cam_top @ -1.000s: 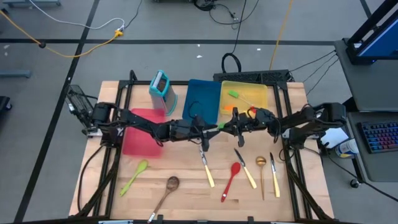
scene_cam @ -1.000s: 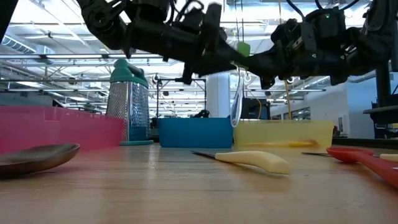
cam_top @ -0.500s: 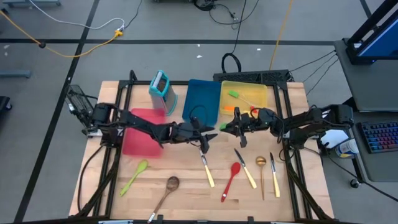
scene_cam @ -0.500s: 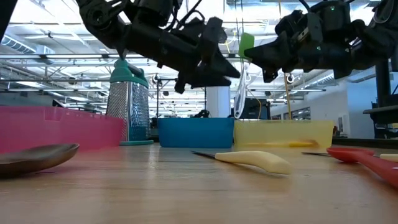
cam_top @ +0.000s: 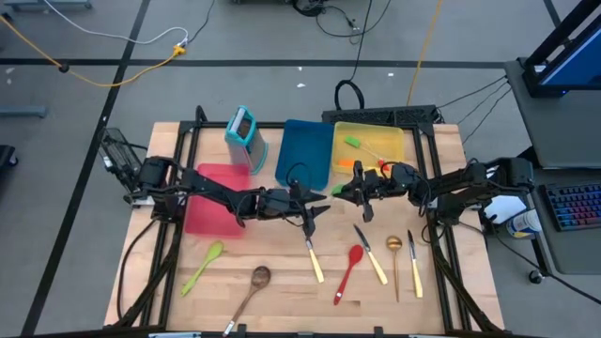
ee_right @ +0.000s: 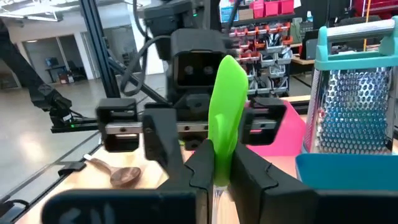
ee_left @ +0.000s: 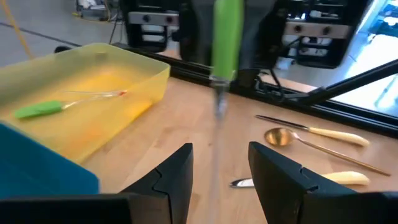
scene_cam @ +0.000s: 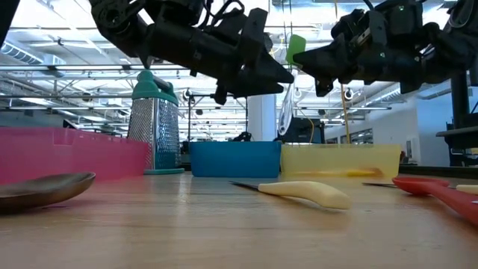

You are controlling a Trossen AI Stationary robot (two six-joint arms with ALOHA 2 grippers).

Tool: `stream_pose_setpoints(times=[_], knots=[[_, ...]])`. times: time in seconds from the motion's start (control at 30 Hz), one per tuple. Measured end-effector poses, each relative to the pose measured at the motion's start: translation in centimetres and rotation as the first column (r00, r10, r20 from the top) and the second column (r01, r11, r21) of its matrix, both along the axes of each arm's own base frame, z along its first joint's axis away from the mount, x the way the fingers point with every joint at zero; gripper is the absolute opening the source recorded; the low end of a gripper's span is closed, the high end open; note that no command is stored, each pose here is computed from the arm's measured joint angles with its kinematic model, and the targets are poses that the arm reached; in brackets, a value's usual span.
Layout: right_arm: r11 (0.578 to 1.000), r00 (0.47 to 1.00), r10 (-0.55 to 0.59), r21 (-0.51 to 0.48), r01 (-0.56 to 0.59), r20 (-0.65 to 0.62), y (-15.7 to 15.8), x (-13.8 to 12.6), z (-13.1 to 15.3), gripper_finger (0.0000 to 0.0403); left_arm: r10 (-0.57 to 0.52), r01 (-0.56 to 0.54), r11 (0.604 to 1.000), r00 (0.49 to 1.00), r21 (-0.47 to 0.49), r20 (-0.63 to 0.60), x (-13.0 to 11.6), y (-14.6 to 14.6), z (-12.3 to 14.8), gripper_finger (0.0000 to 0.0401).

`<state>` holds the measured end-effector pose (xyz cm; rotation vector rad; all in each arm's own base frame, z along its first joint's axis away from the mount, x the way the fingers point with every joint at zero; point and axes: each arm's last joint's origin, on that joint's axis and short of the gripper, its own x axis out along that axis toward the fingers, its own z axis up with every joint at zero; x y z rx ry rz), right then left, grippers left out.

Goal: Pick & Place Kitchen Items
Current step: Put the green spatula into the yellow bin

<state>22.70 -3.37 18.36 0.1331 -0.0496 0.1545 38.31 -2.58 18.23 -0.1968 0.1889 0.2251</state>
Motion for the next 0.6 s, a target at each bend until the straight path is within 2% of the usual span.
stream_pose_setpoints(times=[0.3,0.5,0.6], knots=[[0.999,0.997,0.030,-0.023,-0.029,0.064,1.5,0.1,0.6,0.0025,-0.007,0.006,1.000,1.000,0.019,0.016,0.1,0.1,0.2,0.0156],[0.994,0.991,-0.092,-0.045,0.097,0.094,2.2,0.3,0.7,0.0025,-0.012,0.011,0.999,1.000,0.042,0.011,0.1,-0.1,0.2,0.0156],[0.995,0.990,-0.076,-0.058,0.084,0.118,2.6,0.4,0.7,0.0025,-0.013,0.013,0.999,1.000,0.049,0.009,0.1,-0.1,0.2,0.0156]])
